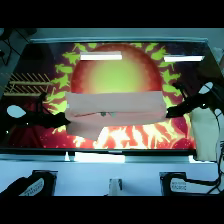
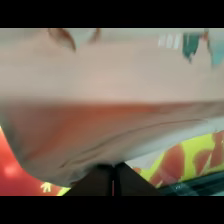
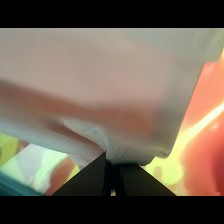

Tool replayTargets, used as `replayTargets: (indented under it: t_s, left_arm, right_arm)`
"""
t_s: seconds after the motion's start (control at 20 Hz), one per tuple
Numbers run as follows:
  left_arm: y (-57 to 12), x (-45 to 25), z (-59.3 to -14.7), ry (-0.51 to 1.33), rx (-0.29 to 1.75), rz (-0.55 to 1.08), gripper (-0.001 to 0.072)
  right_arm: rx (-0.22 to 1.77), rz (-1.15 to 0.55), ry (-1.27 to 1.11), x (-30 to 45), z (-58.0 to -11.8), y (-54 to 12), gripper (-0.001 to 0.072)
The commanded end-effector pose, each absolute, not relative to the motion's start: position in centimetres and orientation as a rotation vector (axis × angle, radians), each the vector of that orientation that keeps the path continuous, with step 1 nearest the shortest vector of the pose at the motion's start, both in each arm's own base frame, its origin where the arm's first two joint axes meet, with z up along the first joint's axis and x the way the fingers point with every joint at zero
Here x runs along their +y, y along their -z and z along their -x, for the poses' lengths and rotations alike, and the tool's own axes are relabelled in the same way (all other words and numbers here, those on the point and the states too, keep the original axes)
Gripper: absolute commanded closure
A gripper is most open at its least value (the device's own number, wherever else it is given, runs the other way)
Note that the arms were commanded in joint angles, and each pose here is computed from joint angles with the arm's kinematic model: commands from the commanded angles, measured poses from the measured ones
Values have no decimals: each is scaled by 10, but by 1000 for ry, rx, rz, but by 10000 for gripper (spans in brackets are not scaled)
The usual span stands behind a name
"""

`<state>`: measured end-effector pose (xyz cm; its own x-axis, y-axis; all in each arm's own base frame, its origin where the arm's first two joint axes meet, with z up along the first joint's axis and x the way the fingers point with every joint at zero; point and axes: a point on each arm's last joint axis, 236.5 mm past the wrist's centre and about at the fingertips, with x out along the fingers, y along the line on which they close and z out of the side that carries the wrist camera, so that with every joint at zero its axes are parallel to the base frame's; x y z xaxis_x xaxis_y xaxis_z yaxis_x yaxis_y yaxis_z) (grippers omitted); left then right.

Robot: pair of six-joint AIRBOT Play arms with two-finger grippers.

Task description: Fold the shirts.

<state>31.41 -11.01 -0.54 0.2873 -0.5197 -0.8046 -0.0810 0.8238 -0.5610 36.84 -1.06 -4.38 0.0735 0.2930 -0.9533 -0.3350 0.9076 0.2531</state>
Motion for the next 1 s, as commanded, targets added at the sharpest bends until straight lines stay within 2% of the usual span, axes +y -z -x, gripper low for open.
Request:
replayTargets:
  t_s: [0.0,0.2,0.35,0.55,0.6,0.65,0.7,0.75,0.85,0.95]
  left_arm:
    - [-19,-86,-373,251,1151,586,675]
    - [9,-90,-425,261,1217,603,674]
    - [13,-90,-465,273,1201,623,674]
    - [31,-90,-486,263,1239,650,674]
    - [41,-92,-482,254,1275,671,666]
    - [50,-96,-474,263,1324,682,520]
    - [55,-98,-464,276,1370,685,229]
    - [54,-97,-459,282,1391,687,124]
    - [42,-89,-456,290,1390,693,126]
    - [15,-83,-461,300,1338,682,135]
  right_arm:
    - [1221,156,-346,-10,-445,17,691]
    - [1232,179,-390,11,-484,44,689]
    - [1243,146,-339,5,-503,64,689]
    - [1277,132,-345,6,-506,86,685]
    - [1291,120,-354,8,-503,90,607]
    - [1292,121,-366,10,-502,90,430]
    - [1280,133,-396,14,-502,86,232]
    - [1269,166,-427,12,-500,78,115]
    - [1249,192,-423,-7,-497,59,72]
    - [1250,80,-360,-34,-494,53,52]
